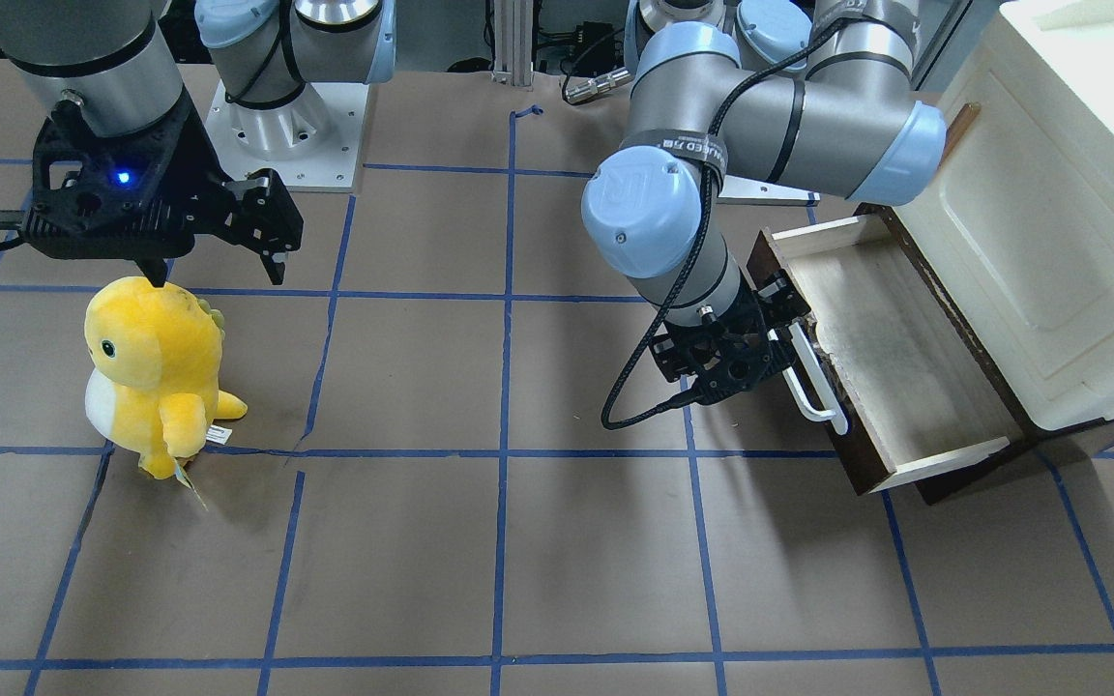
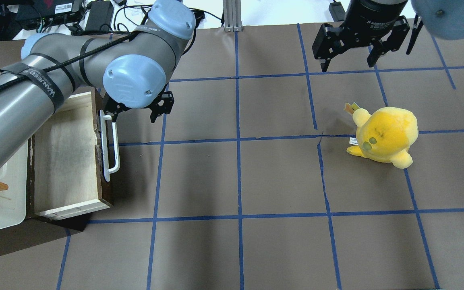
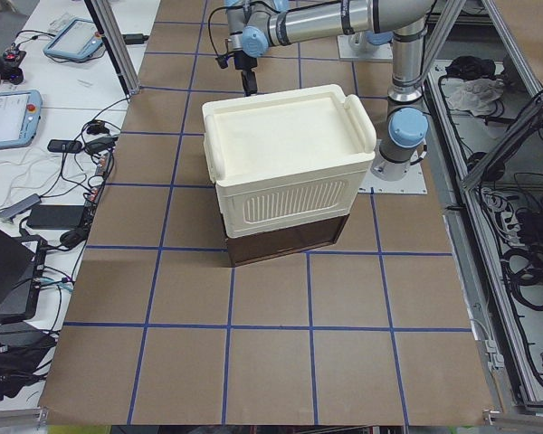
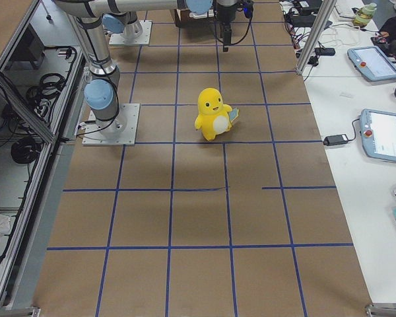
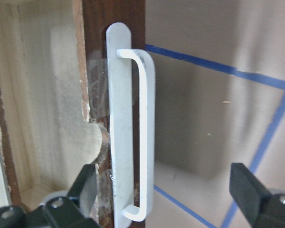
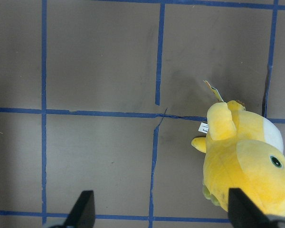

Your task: Pull drawer sideways

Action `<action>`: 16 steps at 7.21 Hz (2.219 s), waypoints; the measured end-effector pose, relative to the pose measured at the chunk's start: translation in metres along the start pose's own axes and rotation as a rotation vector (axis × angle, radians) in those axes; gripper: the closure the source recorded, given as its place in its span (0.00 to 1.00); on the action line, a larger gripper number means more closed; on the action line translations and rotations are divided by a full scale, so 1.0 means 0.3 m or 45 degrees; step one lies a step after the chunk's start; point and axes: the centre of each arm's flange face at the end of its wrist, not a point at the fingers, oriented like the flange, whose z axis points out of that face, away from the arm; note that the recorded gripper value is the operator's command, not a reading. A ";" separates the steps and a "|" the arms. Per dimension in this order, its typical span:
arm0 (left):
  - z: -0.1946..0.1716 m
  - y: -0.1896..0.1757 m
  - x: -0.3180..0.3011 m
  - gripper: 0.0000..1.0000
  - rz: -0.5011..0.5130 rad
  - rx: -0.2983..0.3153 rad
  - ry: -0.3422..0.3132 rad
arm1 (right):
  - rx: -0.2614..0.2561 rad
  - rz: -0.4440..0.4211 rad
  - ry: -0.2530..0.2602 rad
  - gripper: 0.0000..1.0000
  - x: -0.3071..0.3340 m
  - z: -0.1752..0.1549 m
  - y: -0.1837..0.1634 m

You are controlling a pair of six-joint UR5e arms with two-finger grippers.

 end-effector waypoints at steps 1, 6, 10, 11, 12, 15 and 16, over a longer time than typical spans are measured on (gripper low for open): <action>-0.074 -0.007 -0.032 0.00 0.014 0.025 0.100 | 0.000 0.000 0.000 0.00 0.000 0.000 0.000; -0.293 0.036 -0.217 0.00 0.156 0.115 0.382 | 0.000 0.000 -0.002 0.00 0.000 0.000 0.000; -0.348 0.035 -0.383 0.00 0.206 0.133 0.599 | 0.000 0.000 -0.001 0.00 0.000 0.000 0.000; -0.331 0.018 -0.436 0.00 0.257 0.141 0.625 | 0.000 0.000 -0.001 0.00 0.000 0.000 0.000; -0.315 0.011 -0.478 0.00 0.316 0.145 0.629 | 0.000 0.000 -0.001 0.00 0.000 0.000 0.000; -0.283 0.026 -0.511 0.00 0.379 0.113 0.631 | 0.000 0.000 -0.002 0.00 0.000 0.000 0.000; -0.268 0.030 -0.507 0.00 0.387 0.100 0.630 | 0.000 0.000 -0.002 0.00 0.000 0.000 0.000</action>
